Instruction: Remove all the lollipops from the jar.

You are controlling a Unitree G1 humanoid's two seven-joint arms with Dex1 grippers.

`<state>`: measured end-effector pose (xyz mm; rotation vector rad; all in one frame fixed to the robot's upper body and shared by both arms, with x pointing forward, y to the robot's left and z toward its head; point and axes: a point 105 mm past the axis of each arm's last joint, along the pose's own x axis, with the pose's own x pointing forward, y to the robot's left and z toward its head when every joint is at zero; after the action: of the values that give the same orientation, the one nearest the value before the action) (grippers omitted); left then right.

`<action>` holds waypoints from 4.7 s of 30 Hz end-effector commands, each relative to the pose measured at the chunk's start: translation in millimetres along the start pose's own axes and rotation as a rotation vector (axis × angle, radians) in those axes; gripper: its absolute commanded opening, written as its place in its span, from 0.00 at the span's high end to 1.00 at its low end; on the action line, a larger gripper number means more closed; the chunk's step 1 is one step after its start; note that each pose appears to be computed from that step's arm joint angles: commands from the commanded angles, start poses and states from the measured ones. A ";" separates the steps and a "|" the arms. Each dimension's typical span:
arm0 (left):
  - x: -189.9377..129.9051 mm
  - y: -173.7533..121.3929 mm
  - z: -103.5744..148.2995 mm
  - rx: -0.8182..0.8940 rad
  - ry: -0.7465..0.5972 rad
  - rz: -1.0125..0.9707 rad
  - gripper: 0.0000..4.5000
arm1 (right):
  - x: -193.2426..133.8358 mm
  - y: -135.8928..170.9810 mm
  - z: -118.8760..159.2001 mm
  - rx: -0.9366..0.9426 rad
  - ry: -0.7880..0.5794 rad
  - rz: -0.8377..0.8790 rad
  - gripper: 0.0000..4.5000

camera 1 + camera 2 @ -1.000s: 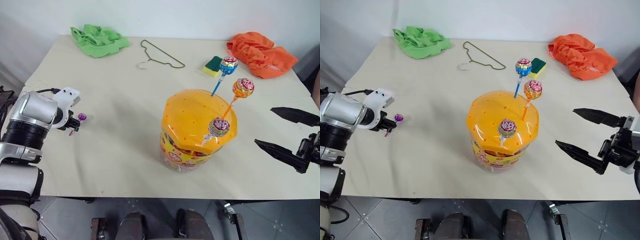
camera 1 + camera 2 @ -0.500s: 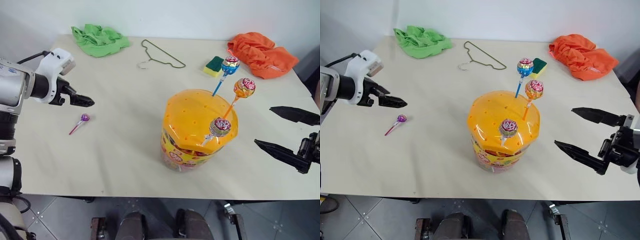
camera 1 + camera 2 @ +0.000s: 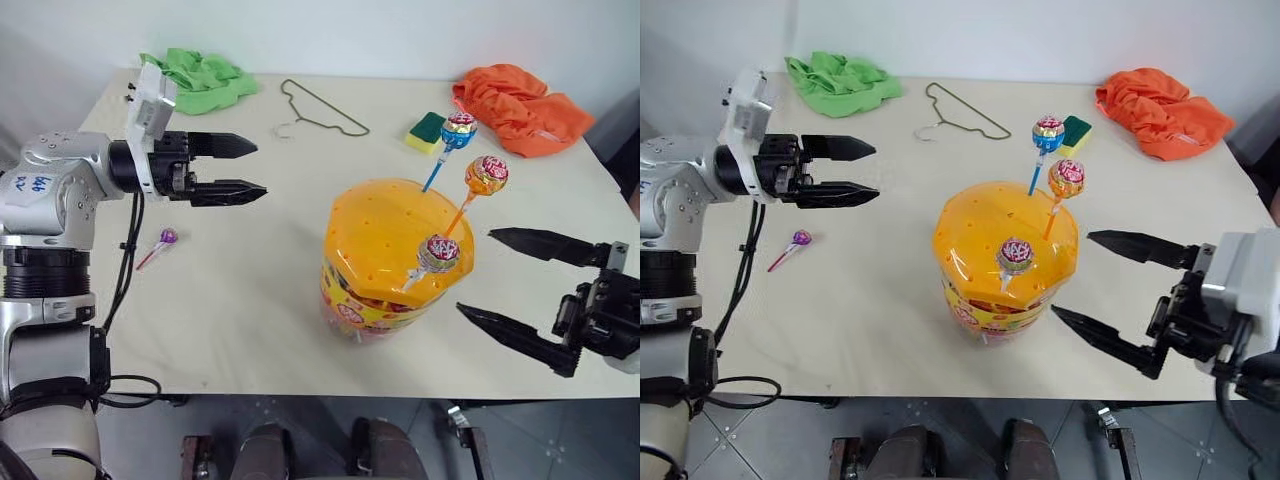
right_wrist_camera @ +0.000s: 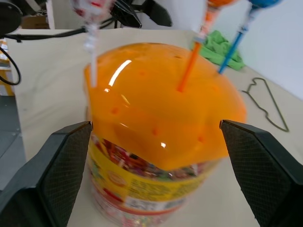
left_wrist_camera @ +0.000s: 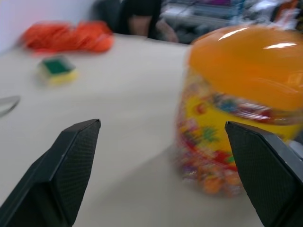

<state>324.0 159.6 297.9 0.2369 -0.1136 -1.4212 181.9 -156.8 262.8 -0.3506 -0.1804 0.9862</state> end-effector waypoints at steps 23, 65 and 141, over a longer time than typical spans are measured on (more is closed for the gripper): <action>-16.1 -28.0 -13.9 0.037 -0.088 -0.192 0.00 | 44.8 18.2 11.7 -0.084 -0.026 0.218 0.35; 10.7 -23.0 -4.2 0.051 -0.251 -0.343 0.00 | -90.9 -60.0 -14.9 -0.052 0.352 -0.375 1.00; -29.7 -46.8 1.0 0.006 -0.137 -0.225 0.00 | 43.3 -25.5 54.1 0.010 -0.138 0.072 0.59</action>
<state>286.9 179.9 282.0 0.1057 -0.1817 -1.5986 210.8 -121.0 312.1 -0.2420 -0.2403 1.0875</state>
